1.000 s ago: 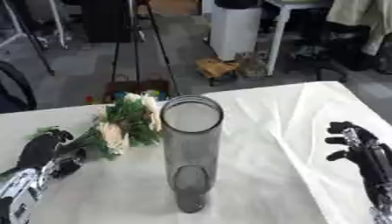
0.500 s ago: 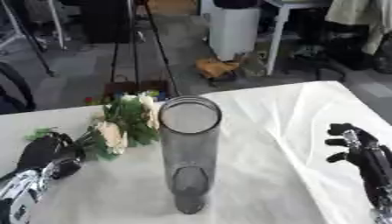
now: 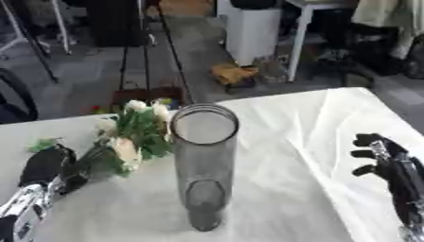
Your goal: Arrange flowers into the vase.
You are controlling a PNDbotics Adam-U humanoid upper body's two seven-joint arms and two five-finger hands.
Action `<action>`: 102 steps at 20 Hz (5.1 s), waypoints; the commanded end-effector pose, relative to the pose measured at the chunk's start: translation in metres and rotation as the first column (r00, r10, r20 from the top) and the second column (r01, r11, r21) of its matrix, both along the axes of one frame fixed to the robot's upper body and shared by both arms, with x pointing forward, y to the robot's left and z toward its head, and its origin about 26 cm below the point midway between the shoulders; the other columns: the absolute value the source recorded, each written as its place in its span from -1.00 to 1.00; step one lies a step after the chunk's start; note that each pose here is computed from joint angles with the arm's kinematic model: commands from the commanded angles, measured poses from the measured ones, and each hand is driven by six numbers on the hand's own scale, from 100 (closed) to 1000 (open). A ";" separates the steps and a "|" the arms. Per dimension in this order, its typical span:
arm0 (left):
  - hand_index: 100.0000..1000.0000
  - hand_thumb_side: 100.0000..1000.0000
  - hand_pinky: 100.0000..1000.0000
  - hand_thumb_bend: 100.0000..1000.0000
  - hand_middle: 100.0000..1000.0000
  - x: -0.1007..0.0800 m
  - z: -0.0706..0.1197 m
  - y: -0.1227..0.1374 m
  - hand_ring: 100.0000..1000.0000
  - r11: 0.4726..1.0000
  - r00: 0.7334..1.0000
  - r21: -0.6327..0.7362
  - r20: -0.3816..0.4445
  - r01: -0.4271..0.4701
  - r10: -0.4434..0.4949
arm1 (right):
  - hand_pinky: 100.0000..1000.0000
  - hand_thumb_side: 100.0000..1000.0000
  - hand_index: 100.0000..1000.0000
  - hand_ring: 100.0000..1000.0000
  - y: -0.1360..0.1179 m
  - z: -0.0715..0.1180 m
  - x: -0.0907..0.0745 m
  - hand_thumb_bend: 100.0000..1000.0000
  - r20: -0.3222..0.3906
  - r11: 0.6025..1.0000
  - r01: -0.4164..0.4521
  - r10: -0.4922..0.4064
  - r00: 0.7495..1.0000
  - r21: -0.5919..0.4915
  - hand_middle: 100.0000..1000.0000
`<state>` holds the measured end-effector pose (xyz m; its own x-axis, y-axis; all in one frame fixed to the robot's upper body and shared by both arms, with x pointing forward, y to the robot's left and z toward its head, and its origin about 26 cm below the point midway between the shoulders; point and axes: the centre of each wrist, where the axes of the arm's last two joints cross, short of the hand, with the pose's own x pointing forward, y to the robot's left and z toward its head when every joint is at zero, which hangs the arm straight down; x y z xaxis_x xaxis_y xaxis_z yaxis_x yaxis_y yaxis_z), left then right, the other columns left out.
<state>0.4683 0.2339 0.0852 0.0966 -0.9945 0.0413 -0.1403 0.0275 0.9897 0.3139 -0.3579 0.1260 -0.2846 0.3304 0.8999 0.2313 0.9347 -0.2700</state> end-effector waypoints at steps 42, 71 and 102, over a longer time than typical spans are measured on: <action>-0.98 -1.00 -1.00 -0.51 -1.00 -0.033 0.114 -0.025 -1.00 0.836 0.872 -0.462 0.488 0.296 -0.039 | -0.14 0.64 0.51 0.33 -0.005 0.006 0.000 -1.00 0.024 1.000 0.009 -0.009 1.000 0.008 0.34; -0.97 -1.00 -1.00 -0.53 -1.00 -0.038 0.144 -0.017 -1.00 0.608 0.713 -0.651 0.675 0.454 0.191 | -0.14 0.64 0.52 0.34 -0.006 0.004 0.000 -1.00 0.018 1.000 0.006 -0.006 1.000 0.014 0.34; -0.99 -1.00 -1.00 -0.49 -1.00 -0.065 0.237 -0.044 -1.00 0.225 0.680 -0.659 0.733 0.718 -0.023 | -0.14 0.64 0.52 0.34 -0.007 0.001 0.000 -1.00 0.004 1.000 -0.004 0.004 1.000 0.010 0.34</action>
